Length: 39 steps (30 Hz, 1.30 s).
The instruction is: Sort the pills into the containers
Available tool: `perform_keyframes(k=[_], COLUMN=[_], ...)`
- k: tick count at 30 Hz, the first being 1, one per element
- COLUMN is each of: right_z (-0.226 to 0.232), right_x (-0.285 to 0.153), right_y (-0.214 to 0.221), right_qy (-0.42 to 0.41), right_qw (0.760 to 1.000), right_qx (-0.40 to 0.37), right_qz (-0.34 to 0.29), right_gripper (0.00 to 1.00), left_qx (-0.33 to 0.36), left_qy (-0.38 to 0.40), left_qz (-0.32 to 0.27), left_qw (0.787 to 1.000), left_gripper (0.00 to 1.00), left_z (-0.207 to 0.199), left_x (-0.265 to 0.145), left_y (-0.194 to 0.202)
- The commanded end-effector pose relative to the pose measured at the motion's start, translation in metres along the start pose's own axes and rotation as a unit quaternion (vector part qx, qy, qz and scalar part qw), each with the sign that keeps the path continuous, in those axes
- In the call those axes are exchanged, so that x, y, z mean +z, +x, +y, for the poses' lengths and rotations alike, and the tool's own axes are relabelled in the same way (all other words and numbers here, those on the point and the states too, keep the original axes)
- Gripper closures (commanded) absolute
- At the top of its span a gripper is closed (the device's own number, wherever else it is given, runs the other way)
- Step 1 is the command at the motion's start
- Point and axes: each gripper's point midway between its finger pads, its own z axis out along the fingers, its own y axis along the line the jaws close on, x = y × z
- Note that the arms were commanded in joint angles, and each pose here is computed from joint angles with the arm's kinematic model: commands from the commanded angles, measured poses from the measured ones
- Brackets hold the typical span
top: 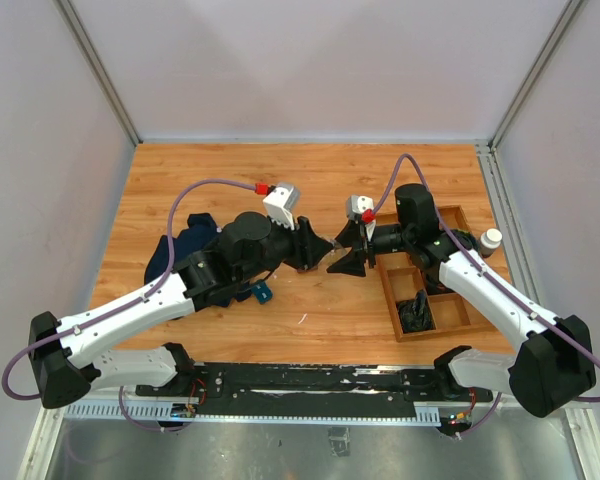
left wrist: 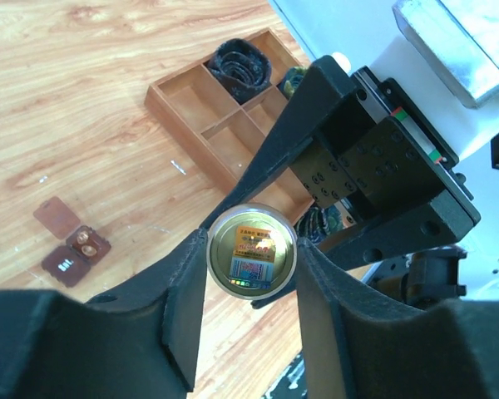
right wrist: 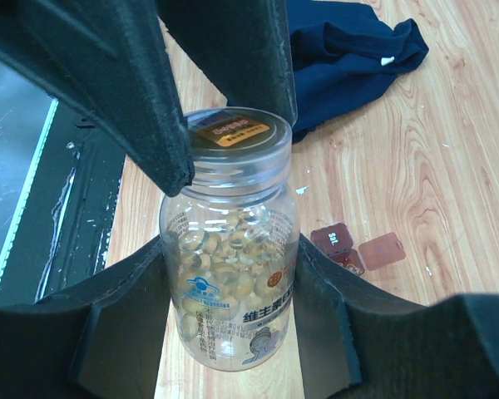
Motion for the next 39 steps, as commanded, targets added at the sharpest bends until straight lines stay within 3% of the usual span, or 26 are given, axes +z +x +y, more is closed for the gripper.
perform_keyframes(k=[1, 8, 17, 24, 26, 30, 33, 35, 39], right_z=[-0.005, -0.001, 0.002, 0.005, 0.005, 0.006, 0.006, 0.006, 0.006], right_x=[-0.004, -0.005, -0.006, -0.007, -0.007, -0.008, -0.008, -0.008, -0.007], right_y=[-0.017, -0.02, -0.023, -0.025, -0.026, -0.027, -0.027, -0.027, -0.027], right_qy=[0.004, -0.002, -0.007, -0.01, -0.01, -0.011, -0.011, -0.011, -0.012], right_qw=[1.0, 0.999, 0.999, 0.999, 0.999, 0.999, 0.999, 0.999, 0.999], right_qx=[-0.028, -0.031, -0.037, -0.041, -0.043, -0.044, -0.045, -0.046, -0.045], right_qz=[-0.013, -0.018, -0.023, -0.026, -0.026, -0.027, -0.027, -0.028, -0.027], right_gripper=[0.99, 0.99, 0.99, 0.99, 0.99, 0.99, 0.99, 0.99, 0.99], left_qx=[0.017, 0.067, 0.238, 0.255, 0.259, 0.24, 0.221, 0.21, 0.166], left_qy=[0.025, 0.127, 0.228, 0.258, 0.256, 0.231, 0.22, 0.214, 0.205], left_qz=[0.003, 0.016, 0.009, 0.011, -0.002, -0.043, -0.075, -0.093, -0.114], left_qw=[1.0, 0.989, 0.944, 0.932, 0.931, 0.942, 0.947, 0.949, 0.958], left_gripper=[0.7, 0.72, 0.71, 0.68, 0.57, 0.24, 0.06, 0.01, 0.01], left_z=[-0.008, -0.007, -0.008, -0.007, -0.007, -0.008, -0.01, -0.011, -0.013], left_x=[-0.005, -0.013, -0.023, -0.015, -0.015, -0.02, -0.03, -0.037, -0.051], left_y=[0.004, 0.017, 0.032, 0.034, 0.028, 0.008, -0.005, -0.012, -0.023])
